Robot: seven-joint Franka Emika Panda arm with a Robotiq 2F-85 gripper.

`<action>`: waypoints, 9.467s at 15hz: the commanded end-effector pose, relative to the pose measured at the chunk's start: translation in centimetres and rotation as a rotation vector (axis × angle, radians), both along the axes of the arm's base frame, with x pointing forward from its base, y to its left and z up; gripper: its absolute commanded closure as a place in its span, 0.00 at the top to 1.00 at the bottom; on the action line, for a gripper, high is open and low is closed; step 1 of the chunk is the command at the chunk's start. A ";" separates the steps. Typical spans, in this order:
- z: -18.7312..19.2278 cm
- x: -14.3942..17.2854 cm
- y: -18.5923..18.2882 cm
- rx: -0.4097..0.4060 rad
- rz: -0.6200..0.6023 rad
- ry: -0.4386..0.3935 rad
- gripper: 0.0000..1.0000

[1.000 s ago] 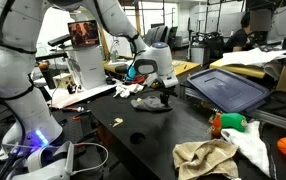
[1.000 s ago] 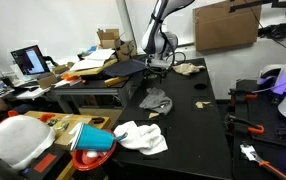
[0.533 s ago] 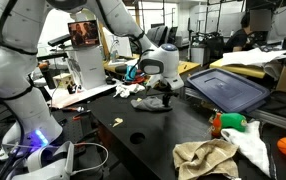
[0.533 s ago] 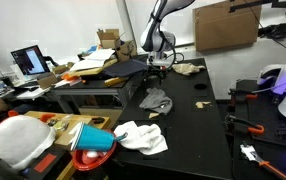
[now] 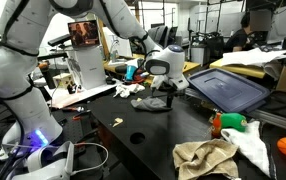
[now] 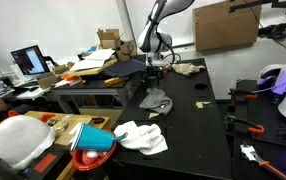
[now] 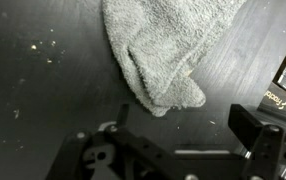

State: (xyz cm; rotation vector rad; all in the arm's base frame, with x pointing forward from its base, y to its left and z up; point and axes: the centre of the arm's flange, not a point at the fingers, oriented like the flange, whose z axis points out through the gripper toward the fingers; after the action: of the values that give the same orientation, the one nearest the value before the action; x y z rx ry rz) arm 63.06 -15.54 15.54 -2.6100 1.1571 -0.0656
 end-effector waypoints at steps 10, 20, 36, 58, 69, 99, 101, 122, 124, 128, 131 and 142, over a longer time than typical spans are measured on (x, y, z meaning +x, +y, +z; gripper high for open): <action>-3.3 2.8 -0.1 -0.060 0.086 0.053 0.56; -1.9 1.0 1.0 -0.039 0.117 0.060 0.00; 11.0 -5.6 11.8 -0.319 0.391 -0.041 0.01; 3.8 -19.6 27.1 -0.484 0.998 0.105 0.55; 6.8 -15.7 22.8 -0.345 0.662 0.031 1.00; -3.8 -12.2 17.7 -0.366 0.115 0.307 0.00; -3.7 -12.2 17.6 -0.369 0.114 0.302 0.00; 1.9 -12.5 20.4 -0.389 0.220 0.181 0.00; 3.2 -12.6 21.2 -0.376 0.231 0.154 0.00; 5.3 -12.6 22.6 -0.360 0.256 0.114 0.00; 8.0 -13.2 23.3 -0.359 0.310 0.120 0.00; 20.1 -18.6 24.4 -0.399 0.688 0.266 0.00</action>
State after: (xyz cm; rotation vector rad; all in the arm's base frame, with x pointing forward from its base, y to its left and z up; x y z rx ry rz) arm 46.67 9.29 31.72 -3.2718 0.3949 0.1995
